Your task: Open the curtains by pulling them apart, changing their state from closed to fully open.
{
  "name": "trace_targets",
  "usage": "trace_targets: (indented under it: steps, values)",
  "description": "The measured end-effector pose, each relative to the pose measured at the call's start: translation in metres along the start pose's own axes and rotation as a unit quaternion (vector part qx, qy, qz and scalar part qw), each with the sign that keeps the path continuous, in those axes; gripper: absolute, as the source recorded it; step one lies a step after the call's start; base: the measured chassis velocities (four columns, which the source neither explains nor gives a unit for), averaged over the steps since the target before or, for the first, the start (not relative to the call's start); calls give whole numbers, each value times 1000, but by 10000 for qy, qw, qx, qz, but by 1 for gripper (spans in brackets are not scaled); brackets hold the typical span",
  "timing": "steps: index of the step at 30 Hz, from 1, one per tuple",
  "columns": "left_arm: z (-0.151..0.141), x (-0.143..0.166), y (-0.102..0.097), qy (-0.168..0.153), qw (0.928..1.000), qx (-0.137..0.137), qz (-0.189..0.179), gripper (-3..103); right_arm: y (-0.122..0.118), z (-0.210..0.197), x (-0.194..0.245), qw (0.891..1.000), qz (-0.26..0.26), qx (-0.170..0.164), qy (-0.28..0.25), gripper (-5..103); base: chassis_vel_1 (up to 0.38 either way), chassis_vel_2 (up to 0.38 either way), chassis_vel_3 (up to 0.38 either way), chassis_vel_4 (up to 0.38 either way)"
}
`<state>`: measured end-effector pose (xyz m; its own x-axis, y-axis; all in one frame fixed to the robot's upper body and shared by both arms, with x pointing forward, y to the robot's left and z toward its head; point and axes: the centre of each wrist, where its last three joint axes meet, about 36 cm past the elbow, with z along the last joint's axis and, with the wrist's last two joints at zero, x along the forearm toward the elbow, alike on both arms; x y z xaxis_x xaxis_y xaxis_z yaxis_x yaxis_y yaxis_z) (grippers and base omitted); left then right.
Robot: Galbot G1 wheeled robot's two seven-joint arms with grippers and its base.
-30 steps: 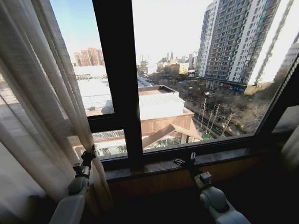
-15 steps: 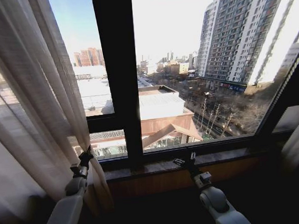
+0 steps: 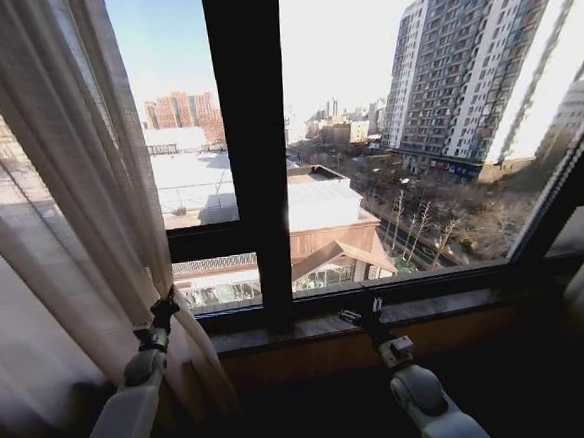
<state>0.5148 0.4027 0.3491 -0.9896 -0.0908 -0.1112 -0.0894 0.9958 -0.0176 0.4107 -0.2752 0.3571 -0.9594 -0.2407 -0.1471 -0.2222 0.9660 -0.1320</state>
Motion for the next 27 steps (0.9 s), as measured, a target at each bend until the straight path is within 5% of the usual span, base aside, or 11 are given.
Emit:
trace_targets:
  steps: [27]
  values:
    - [1, 20, 7, -44, 9999, 38, -132, 0, 0, 0, 0, 10000, 0, -1, 0, 100, 349, 346, -346, -342]
